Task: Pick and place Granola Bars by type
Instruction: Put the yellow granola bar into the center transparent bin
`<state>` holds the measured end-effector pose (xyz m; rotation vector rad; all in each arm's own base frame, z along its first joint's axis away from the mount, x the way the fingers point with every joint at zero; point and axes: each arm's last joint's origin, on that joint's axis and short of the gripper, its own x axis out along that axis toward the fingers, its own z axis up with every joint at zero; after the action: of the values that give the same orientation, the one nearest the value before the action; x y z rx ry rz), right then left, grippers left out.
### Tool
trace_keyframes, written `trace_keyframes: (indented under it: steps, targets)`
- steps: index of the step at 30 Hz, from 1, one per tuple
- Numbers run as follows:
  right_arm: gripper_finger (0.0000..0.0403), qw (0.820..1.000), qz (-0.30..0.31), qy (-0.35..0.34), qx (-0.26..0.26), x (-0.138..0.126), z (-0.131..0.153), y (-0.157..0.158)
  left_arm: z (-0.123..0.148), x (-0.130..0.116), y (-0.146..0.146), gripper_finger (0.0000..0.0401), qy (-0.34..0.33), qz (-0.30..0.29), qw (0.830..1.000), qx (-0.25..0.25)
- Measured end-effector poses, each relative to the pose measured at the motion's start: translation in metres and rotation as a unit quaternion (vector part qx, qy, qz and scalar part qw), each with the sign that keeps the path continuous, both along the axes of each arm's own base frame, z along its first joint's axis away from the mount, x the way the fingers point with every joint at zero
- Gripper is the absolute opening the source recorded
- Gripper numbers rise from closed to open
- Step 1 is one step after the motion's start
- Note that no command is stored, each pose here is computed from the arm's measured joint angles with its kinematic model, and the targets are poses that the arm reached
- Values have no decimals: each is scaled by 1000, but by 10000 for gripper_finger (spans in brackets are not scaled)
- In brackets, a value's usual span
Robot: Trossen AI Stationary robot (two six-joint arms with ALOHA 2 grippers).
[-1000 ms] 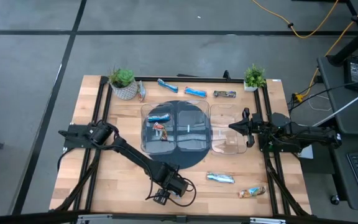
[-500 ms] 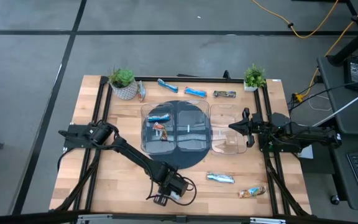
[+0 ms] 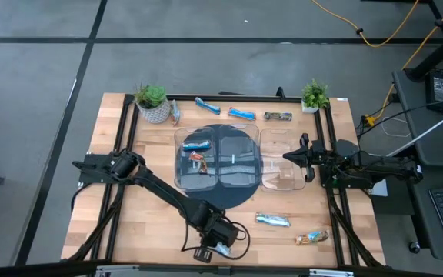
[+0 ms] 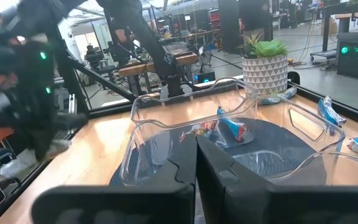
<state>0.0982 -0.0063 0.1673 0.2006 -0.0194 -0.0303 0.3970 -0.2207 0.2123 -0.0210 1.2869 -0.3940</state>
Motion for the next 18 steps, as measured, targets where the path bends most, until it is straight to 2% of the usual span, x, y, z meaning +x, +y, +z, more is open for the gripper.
trace_keyframes:
  steps: [4, 9, 12, 18]
  targets:
    - [8, 1000, 0, 0, 0, 0, 0, 0, 37, 5, 2, 7, -44, 4, 999, 23]
    - [8, 1000, 0, 0, 0, 0, 0, 0, 96, 7, 8, 10, -150, 26, 987, 42]
    - [8, 1000, 0, 0, 0, 0, 0, 0, 126, 0, 15, 7, -202, 44, 977, 59]
    - [8, 1000, 0, 0, 0, 0, 0, 0, 181, -28, 35, 8, -291, 97, 947, 95]
